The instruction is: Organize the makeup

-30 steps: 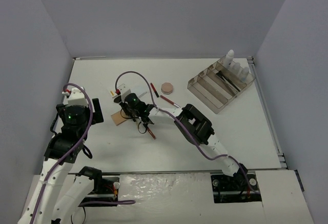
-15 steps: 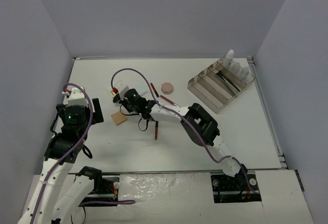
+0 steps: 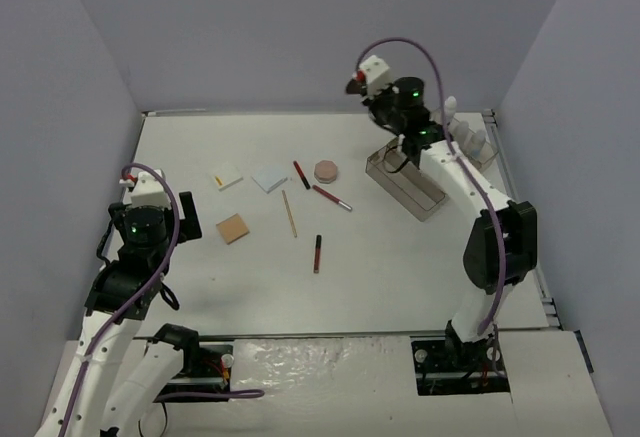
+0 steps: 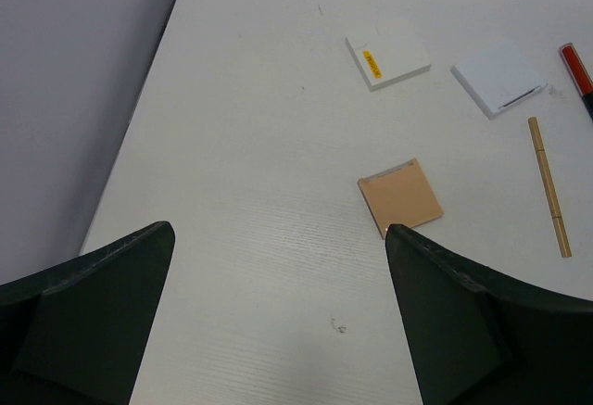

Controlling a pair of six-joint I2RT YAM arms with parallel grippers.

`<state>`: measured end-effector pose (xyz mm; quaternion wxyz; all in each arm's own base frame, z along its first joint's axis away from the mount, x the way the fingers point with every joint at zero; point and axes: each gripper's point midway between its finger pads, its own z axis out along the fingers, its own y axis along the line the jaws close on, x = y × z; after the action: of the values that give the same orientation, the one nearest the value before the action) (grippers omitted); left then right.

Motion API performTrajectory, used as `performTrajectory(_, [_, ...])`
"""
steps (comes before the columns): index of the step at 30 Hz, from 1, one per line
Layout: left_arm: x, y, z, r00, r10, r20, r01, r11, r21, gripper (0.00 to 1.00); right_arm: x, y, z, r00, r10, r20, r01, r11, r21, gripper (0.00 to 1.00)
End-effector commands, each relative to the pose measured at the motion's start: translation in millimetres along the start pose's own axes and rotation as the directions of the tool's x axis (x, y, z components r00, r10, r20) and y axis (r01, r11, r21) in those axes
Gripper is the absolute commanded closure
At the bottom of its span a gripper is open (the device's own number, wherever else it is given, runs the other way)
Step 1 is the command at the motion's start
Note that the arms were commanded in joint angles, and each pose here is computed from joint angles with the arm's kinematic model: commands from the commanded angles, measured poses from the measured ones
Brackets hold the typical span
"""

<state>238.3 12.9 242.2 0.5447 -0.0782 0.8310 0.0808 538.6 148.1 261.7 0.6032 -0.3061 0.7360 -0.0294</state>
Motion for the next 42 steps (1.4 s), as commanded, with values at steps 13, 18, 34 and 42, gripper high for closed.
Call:
performTrajectory(13, [-20.2, -4.6, 3.7, 0.998, -0.036, 0.054, 0.035, 0.999, 0.015, 0.03, 172.4, -120.0, 6.2, 0.975, -0.01, -0.224, 0.012, 1.0, 0.006, 0.97])
performTrajectory(18, [-19.3, -5.5, 4.9, 0.998, -0.035, 0.049, 0.034, 0.999, 0.018, 0.03, 210.7, -107.0, 12.9, 0.956, 0.003, -0.292, -0.008, 1.0, -0.017, 0.94])
performTrajectory(34, [-20.7, -3.3, 2.7, 0.997, -0.045, 0.059, 0.044, 0.999, 0.018, 0.03, 18.3, -129.7, -39.1, 0.988, 0.157, 0.009, -0.152, 0.938, 0.311, 0.27])
performTrajectory(42, [-18.1, -4.2, 3.5, 0.997, -0.05, 0.052, 0.049, 0.999, 0.024, 0.03, 0.1, 8.9, -119.1, 0.834, 0.546, 0.079, -0.541, 0.781, 0.312, 0.16])
